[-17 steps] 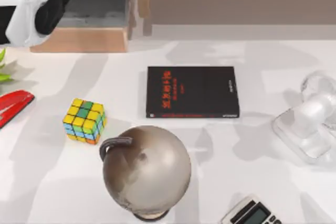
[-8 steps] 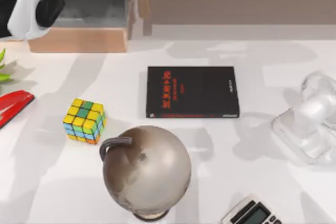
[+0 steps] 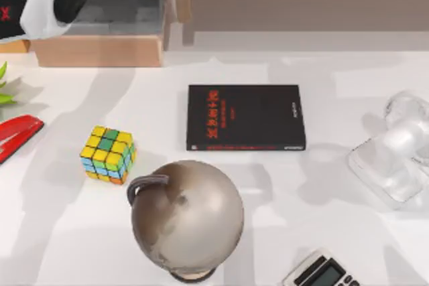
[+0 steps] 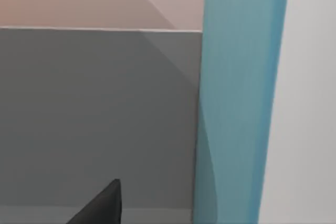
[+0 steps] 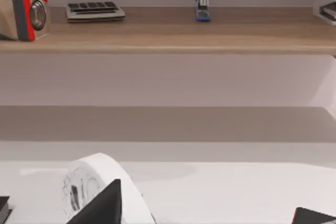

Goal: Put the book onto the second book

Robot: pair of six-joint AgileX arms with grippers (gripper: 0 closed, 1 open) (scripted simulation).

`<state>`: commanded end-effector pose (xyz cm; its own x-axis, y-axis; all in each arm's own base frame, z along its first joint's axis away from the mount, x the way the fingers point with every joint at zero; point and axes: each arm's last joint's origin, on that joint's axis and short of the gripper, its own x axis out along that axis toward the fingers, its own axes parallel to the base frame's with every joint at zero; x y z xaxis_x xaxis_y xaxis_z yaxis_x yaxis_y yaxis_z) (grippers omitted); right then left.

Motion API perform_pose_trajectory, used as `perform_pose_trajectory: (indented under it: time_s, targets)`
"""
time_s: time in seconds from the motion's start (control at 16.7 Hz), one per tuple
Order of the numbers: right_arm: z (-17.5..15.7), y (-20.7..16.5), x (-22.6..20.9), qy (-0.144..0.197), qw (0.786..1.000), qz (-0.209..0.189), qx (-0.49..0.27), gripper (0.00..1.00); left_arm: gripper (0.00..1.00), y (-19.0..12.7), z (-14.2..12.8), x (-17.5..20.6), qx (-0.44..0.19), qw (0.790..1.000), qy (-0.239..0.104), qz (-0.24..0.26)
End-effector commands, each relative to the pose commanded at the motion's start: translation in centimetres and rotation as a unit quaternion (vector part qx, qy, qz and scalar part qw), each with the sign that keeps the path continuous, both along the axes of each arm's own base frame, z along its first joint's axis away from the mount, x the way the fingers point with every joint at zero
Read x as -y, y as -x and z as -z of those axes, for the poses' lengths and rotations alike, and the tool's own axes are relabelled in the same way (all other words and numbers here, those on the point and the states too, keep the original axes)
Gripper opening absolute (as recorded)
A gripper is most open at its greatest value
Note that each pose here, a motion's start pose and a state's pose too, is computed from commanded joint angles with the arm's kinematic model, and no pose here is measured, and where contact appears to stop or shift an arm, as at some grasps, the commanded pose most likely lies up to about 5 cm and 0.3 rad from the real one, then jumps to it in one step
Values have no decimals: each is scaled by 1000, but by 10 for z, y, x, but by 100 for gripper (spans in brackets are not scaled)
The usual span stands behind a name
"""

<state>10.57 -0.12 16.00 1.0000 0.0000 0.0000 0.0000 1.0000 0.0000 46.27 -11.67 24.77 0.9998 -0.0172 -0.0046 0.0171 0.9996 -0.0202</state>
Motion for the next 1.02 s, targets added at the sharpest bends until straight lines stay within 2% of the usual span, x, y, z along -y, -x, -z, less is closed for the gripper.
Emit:
perform_pose_trajectory:
  time_s: [0.06, 0.84, 1.02]
  targets:
    - [0, 0, 0, 0, 1000, 0, 0, 100, 100, 0, 0, 0, 0, 1000, 0, 0]
    - [0, 0, 0, 0, 1000, 0, 0, 100, 2, 0, 0, 0, 0, 1000, 0, 0]
    - [0, 0, 0, 0, 1000, 0, 0, 100, 0, 0, 0, 0, 0, 1000, 0, 0]
